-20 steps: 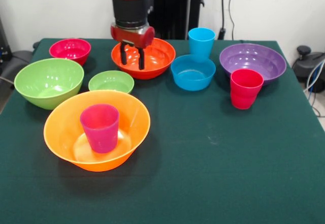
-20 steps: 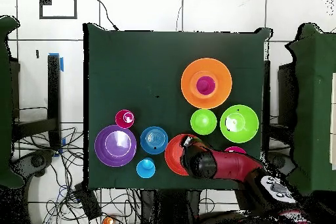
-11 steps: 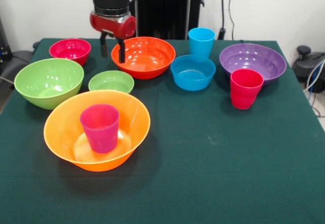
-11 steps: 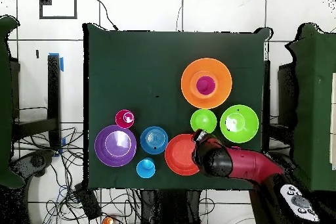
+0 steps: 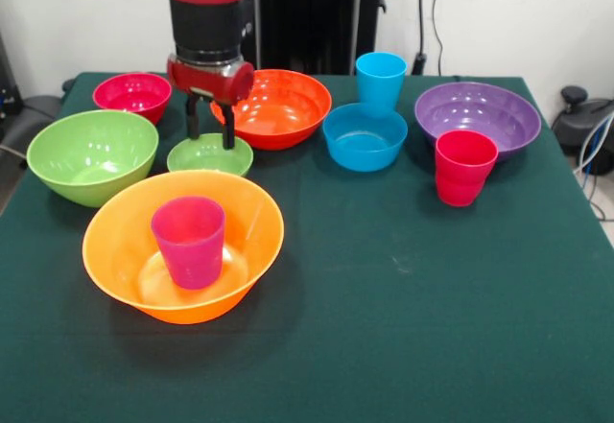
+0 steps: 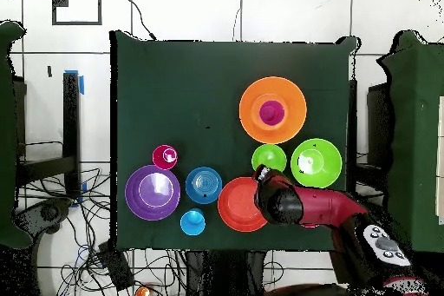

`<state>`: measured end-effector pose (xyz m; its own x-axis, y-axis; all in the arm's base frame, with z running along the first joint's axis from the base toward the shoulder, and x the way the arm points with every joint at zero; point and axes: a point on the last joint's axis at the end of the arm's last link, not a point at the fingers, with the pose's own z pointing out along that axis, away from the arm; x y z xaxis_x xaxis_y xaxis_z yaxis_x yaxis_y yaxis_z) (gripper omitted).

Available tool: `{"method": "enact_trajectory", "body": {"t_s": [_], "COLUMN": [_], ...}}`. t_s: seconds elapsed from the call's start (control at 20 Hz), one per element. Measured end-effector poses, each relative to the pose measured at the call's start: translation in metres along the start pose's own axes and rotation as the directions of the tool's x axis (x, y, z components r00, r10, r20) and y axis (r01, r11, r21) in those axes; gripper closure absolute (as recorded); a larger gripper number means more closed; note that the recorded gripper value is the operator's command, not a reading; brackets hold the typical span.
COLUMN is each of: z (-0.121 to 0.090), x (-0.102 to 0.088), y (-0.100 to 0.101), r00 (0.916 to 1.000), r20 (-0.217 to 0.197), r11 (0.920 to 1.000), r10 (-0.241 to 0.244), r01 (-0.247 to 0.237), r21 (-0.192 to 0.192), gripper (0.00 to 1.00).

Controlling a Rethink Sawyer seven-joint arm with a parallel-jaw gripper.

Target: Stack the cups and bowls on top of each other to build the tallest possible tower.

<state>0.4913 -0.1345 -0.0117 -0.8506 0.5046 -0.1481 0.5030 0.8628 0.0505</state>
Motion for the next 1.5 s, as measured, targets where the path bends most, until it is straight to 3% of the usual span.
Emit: {"method": "enact_trajectory", "body": {"t_s": [0.4,0.95,1.15,1.5], "z": [0.020,0.022,0.019,-0.009], "x": [0.010,0.012,0.009,-0.020], "y": [0.011,0.020,0.022,0.018], "r00": [0.9997,0.9992,0.9992,0.9987], "r20": [-0.015,-0.016,-0.007,0.039], "r11": [0.9996,0.9990,0.9989,0.9993], "r10": [-0.019,-0.037,-0.040,-0.032], "r01": [0.019,0.036,0.040,0.032], "r21": [-0.019,-0.025,-0.026,-0.019], "gripper": [0.00,0.00,0.00,0.00]}}
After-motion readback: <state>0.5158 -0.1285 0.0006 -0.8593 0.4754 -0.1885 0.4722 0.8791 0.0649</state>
